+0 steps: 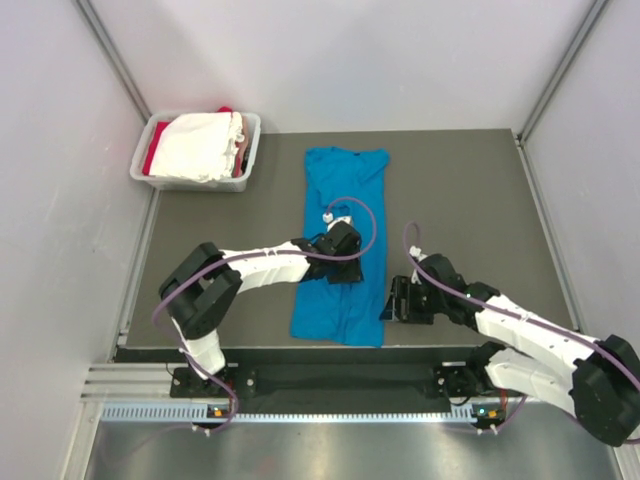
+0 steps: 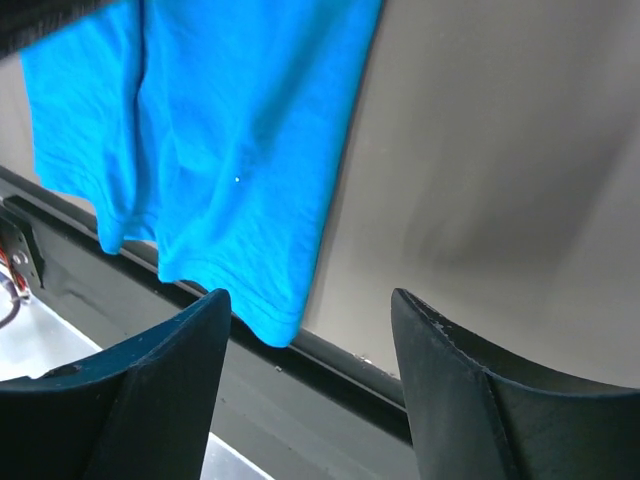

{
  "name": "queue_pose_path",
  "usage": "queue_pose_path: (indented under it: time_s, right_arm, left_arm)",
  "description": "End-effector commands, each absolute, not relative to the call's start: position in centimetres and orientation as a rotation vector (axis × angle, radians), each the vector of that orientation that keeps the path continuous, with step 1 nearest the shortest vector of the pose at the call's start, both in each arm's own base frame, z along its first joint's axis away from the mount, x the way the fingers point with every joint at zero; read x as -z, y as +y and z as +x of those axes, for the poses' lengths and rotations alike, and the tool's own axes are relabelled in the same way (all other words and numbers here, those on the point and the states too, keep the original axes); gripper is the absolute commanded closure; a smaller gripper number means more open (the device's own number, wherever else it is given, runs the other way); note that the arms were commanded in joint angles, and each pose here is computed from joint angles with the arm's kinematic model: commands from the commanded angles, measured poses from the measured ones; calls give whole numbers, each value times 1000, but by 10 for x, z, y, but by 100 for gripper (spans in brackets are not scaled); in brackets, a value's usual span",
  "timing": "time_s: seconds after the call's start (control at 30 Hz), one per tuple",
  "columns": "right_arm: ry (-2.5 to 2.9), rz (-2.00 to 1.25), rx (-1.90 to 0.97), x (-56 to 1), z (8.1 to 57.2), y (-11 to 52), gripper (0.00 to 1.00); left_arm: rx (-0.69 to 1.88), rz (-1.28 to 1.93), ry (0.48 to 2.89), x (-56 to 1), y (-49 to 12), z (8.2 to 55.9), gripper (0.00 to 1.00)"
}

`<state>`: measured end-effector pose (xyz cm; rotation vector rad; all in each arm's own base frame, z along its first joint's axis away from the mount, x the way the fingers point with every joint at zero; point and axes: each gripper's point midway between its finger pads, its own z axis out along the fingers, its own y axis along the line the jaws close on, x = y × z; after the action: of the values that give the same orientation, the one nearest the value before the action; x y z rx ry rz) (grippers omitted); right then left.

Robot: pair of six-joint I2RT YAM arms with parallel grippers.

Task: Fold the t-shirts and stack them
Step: Fold the tshirt

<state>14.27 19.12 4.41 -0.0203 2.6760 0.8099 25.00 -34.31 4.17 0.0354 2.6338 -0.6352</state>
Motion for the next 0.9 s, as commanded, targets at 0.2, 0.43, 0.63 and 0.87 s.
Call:
queue_pose_path:
  time_s: [0.2,0.43,0.63,0.87]
  right_arm:
    - [2696,-90,-856,-30,132,212,39]
    - [2733,-137,-857,-20,128,221,56]
    - [2835,-186,-766,2,113,216,81]
    - [2877,-153,-701,8,100,201,83]
  left_arm:
    - [518,0,2586,-39,-336,282,89]
    - [464,-3,2601,-35,-324,289,100]
    - [464,9,2609,-35,-317,297,100]
    - [529,68,2632,-39,-325,291,95]
